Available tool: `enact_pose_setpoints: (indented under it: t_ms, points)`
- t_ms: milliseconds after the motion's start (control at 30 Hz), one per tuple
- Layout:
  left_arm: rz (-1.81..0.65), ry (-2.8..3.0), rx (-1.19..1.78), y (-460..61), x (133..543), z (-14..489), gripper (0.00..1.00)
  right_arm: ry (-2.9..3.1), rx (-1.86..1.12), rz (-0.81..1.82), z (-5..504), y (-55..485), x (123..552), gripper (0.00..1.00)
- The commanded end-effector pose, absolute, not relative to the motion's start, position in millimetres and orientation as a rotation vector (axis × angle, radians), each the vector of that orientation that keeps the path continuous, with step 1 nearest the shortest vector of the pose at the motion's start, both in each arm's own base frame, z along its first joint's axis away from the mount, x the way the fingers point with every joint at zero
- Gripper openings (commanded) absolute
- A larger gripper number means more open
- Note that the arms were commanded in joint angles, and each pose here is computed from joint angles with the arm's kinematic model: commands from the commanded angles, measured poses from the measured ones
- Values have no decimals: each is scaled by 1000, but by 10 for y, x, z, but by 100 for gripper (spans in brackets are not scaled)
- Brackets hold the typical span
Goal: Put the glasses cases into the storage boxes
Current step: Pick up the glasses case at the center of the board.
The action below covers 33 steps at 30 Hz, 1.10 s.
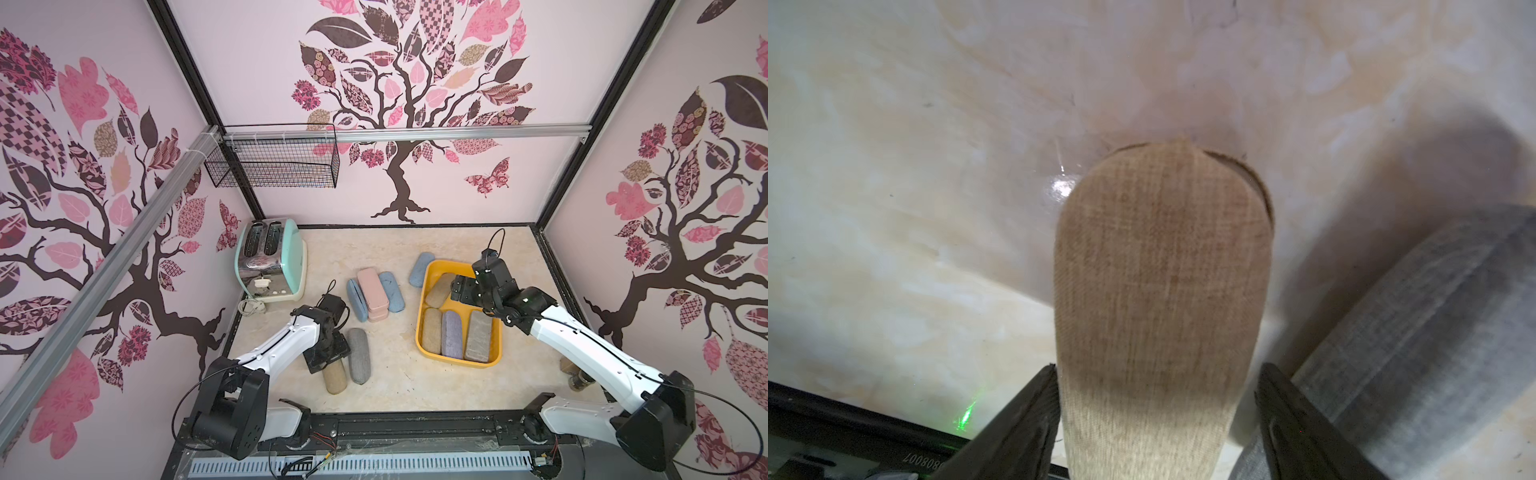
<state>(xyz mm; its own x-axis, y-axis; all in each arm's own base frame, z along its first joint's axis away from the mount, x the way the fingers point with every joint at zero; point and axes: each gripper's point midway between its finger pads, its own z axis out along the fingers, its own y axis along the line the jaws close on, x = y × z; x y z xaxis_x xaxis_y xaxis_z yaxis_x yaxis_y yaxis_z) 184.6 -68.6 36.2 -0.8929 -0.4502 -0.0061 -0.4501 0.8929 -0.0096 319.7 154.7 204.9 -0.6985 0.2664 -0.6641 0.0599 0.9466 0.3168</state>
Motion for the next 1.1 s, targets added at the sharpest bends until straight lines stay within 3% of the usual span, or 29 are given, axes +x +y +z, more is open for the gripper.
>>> enact_pose_setpoints:
  t_ms: [0,133,600,733,1067]
  points:
    - [12,3063,-739,-674,1803,274,76,2323,227,346,2067,1512,3160,90]
    - [25,3084,-737,-680,1796,179,75,2321,229,341,2062,1498,3161,90]
    - [-28,3041,-701,-722,1876,330,54,2251,251,353,2284,1406,3121,89]
    - [-80,2966,-628,-762,2049,702,54,2212,269,351,2410,1332,3088,89]
    - [-255,2708,-328,-1197,2911,1975,56,2174,371,379,2536,1120,3105,89]
